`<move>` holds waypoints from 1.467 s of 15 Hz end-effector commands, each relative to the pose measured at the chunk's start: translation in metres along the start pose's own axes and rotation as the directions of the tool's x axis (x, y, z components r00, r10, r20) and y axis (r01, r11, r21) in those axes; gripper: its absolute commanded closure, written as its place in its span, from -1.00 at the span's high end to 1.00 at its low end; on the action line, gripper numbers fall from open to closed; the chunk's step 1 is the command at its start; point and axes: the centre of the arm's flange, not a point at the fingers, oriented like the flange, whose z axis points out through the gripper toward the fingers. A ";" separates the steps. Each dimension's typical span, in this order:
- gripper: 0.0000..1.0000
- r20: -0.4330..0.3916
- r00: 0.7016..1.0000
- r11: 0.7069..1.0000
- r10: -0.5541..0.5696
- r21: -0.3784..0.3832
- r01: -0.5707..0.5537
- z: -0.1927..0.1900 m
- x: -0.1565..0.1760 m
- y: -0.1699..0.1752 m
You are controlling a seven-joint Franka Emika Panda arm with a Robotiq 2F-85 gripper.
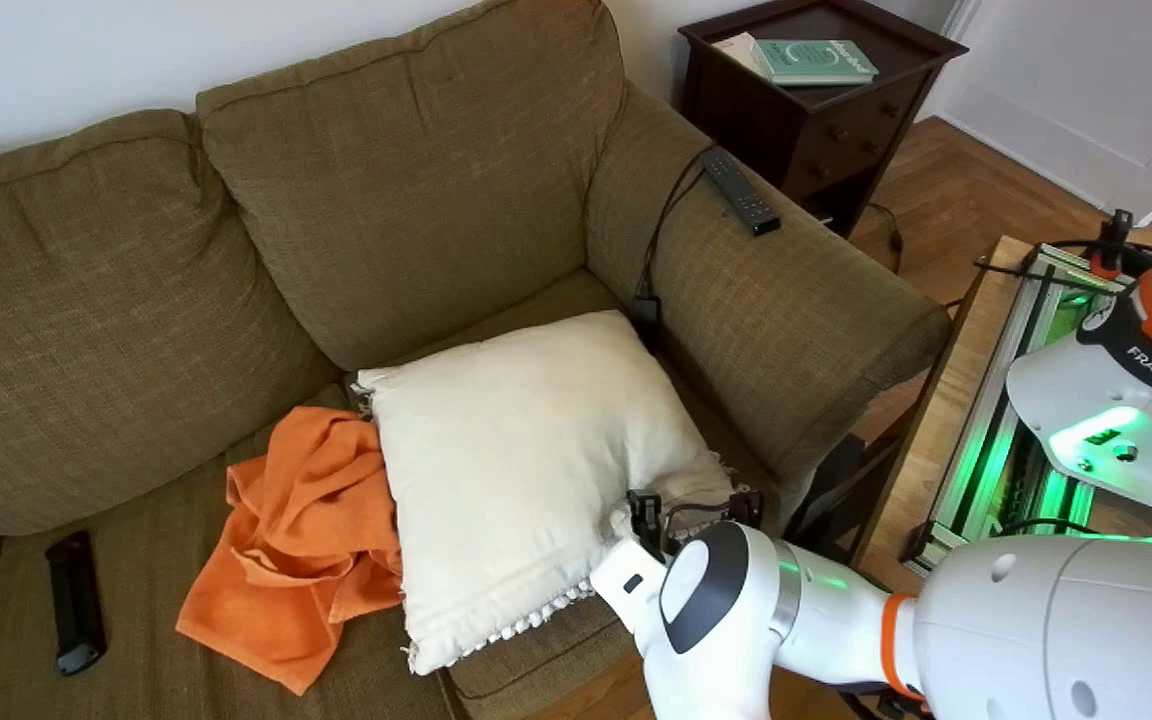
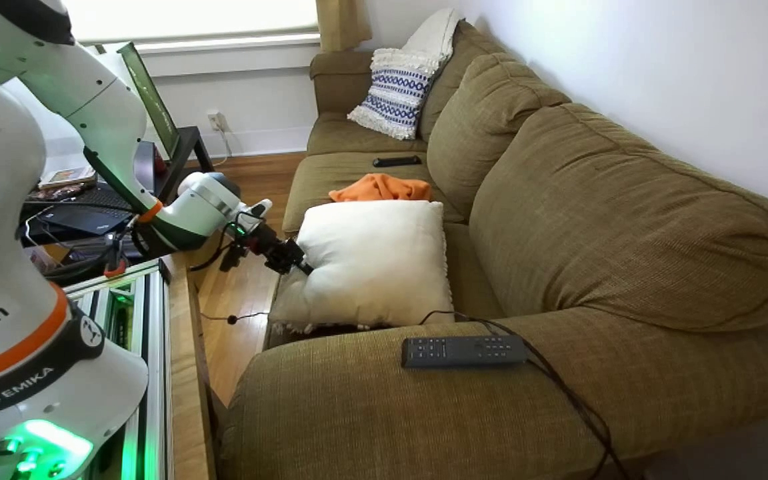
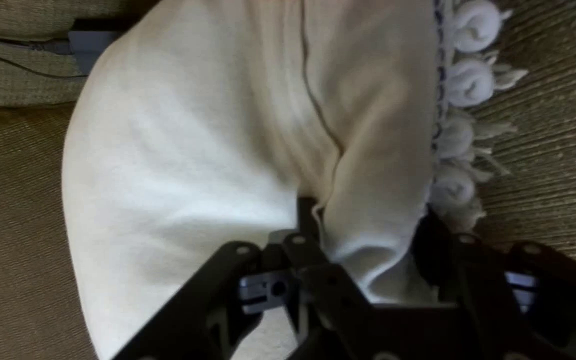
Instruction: Put the white and blue pillow in an upright position against the couch backrest
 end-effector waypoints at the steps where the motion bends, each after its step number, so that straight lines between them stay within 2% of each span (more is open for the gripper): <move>1: -0.67 -0.059 0.998 0.997 0.030 -0.064 -0.034 0.013 0.009 0.013; 3: -0.92 -0.079 0.996 0.996 0.043 -0.076 -0.049 0.004 0.018 0.027; 4: -0.95 -0.089 0.995 0.995 0.048 -0.082 -0.055 -0.006 0.024 0.038; 5: -0.89 -0.099 0.994 0.995 0.053 -0.083 -0.062 -0.013 0.030 0.049; 10: -0.90 -0.107 0.993 0.994 0.049 -0.092 -0.059 -0.052 0.059 0.119; 16: -0.90 -0.081 0.995 0.993 0.052 -0.102 -0.060 -0.053 0.071 0.191; 18: -0.90 -0.074 0.993 0.987 0.093 -0.126 -0.102 -0.049 0.072 0.209; 22: -0.90 -0.097 0.982 0.956 0.165 -0.229 -0.183 -0.037 0.072 0.243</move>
